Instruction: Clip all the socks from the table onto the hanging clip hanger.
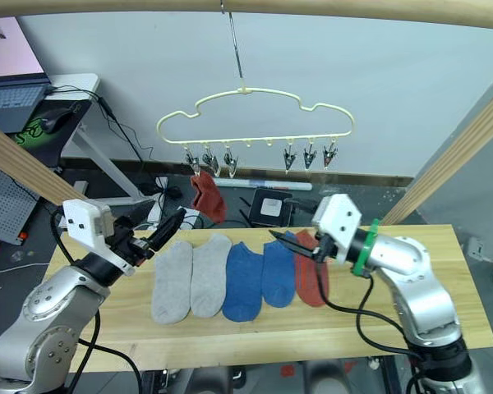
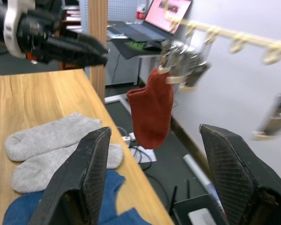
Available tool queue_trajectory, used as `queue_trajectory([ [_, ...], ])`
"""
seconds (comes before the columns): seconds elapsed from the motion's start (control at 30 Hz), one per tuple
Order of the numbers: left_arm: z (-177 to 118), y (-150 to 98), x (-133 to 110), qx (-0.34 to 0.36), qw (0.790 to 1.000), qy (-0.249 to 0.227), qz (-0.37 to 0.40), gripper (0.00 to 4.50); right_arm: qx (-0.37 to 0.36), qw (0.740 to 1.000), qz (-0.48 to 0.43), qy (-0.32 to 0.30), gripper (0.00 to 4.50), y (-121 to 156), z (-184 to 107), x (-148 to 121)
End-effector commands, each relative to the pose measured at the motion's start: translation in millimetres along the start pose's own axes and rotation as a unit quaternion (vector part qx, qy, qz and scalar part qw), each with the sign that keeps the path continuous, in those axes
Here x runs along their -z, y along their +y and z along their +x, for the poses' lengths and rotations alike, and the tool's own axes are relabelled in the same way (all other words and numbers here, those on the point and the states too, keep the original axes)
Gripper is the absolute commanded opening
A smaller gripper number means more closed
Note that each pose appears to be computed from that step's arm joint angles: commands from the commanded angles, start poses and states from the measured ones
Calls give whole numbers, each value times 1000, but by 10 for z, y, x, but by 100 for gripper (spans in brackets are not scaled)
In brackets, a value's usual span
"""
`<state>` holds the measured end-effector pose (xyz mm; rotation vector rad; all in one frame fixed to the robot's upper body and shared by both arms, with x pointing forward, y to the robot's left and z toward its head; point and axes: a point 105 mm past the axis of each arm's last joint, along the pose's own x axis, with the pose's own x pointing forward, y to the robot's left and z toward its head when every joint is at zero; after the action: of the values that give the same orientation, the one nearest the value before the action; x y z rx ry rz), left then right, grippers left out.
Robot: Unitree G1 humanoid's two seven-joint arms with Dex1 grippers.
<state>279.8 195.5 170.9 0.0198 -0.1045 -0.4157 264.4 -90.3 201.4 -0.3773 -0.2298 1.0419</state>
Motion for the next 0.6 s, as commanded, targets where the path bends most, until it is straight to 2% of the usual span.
queue_trajectory([
  [0.03,23,-89,-69,10,999,-22,23,362,-6,1000,-1,-10,313,-3,-115,-120],
  [0.4,178,-250,-55,-4,997,-75,16,362,-8,1000,-10,-1,313,-73,-139,-130],
  [0.43,192,-260,-55,-5,997,-77,17,334,-10,1000,-11,-2,317,-70,-134,-133],
  [0.5,218,-272,-55,-6,997,-82,15,308,-14,1000,-11,-2,317,-63,-129,-140],
  [0.57,249,-290,-57,-4,996,-84,18,254,-17,1000,-11,-1,317,-58,-126,-148],
  [0.6,263,-298,-62,-6,996,-87,21,254,-18,1000,-11,-1,317,-57,-126,-150],
])
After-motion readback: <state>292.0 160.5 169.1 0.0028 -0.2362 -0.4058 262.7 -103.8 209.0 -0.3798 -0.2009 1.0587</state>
